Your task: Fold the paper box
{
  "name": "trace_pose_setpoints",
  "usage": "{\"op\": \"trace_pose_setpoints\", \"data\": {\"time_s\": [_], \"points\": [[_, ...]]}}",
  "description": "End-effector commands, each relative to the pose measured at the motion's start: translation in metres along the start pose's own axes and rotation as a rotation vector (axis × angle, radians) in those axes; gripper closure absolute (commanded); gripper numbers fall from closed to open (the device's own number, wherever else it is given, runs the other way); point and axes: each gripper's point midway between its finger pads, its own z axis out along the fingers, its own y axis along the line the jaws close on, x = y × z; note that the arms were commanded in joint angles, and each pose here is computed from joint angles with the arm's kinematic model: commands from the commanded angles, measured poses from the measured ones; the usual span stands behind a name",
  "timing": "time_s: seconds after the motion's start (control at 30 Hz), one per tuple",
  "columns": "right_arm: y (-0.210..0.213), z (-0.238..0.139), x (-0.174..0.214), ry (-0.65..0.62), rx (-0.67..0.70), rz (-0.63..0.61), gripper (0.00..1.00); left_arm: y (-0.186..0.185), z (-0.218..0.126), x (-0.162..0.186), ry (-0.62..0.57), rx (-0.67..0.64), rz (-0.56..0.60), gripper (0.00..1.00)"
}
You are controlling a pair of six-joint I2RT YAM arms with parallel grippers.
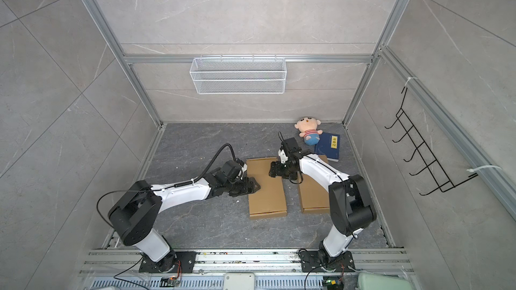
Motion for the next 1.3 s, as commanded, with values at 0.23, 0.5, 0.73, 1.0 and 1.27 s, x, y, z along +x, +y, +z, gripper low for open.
{"op": "trace_pose_setpoints", "data": {"time_s": [0.23,0.5,0.73,1.0,1.27], "points": [[-0.051,-0.142,-0.06,-0.685,0.248,-0.216,0.09,0.055,-0.15,-0.071,-0.531,-0.472,0.507,0.03],[-0.15,-0.148,-0.048,-0.833,0.61,-0.036,0.05,0.186,-0.25,-0.091,-0.926,-0.893,0.312,0.01],[-0.166,-0.093,-0.039,-0.855,0.553,-0.011,0.07,0.268,-0.25,-0.072,-0.981,-0.941,0.134,0.01],[-0.162,-0.07,-0.041,-0.909,0.485,-0.065,0.07,0.282,-0.224,-0.107,-0.964,-0.832,0.215,0.01],[-0.158,-0.049,-0.038,-0.968,0.428,-0.129,0.05,0.301,-0.193,-0.118,-0.889,-0.796,0.236,0.0]]}}
